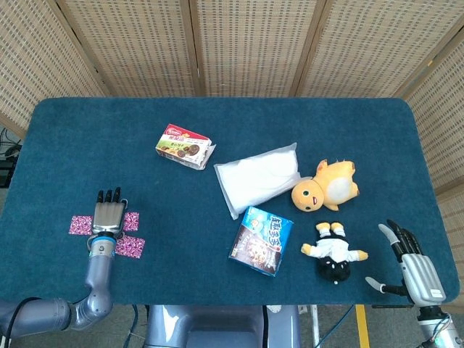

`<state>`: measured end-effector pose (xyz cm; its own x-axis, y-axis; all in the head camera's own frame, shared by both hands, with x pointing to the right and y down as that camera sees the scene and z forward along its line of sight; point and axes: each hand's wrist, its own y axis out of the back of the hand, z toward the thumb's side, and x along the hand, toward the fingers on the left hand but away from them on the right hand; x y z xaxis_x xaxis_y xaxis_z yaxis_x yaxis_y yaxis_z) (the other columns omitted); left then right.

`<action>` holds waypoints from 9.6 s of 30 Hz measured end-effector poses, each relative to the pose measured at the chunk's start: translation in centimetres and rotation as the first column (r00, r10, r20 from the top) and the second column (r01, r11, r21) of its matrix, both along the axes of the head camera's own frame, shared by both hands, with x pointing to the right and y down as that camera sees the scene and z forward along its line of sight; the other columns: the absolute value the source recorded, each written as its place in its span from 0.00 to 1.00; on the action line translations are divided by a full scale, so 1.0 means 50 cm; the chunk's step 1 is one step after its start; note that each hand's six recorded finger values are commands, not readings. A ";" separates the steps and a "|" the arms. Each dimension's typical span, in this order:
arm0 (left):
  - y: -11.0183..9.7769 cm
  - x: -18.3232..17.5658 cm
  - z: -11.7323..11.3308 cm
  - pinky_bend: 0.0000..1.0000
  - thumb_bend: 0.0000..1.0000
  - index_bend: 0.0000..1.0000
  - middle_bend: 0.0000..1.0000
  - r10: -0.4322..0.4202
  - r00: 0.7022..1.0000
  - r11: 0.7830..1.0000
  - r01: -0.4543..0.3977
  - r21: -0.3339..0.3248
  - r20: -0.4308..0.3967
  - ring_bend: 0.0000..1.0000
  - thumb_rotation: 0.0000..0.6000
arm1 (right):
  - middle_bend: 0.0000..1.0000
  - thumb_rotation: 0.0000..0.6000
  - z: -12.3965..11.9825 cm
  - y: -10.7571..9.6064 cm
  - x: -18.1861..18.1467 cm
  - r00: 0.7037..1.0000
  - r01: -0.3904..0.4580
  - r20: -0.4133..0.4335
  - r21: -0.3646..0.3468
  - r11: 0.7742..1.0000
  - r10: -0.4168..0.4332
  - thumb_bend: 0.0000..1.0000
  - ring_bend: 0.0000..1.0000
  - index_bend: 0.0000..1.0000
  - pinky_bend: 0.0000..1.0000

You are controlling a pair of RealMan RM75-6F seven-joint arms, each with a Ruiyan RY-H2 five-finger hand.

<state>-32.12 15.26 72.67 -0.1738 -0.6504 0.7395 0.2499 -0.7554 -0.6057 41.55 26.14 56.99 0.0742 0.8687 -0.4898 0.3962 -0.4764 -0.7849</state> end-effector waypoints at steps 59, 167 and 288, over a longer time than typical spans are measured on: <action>0.013 -0.002 0.002 0.00 0.37 0.51 0.00 0.004 1.000 1.000 -0.004 -0.019 -0.021 0.00 1.00 | 0.00 1.00 0.001 0.001 0.001 1.000 0.000 -0.002 0.000 1.000 0.000 0.10 0.00 0.04 0.00; 0.039 -0.254 -0.048 0.00 0.30 0.34 0.00 0.020 0.999 1.000 -0.020 -0.001 0.048 0.00 1.00 | 0.00 1.00 0.003 0.004 -0.011 1.000 0.022 -0.020 -0.002 1.000 -0.022 0.10 0.00 0.04 0.00; 0.139 -0.016 -0.060 0.00 0.22 0.31 0.00 0.226 0.965 0.974 -0.227 0.010 -0.136 0.00 1.00 | 0.00 1.00 -0.002 0.002 -0.007 1.000 0.012 -0.013 0.006 1.000 -0.012 0.10 0.00 0.04 0.00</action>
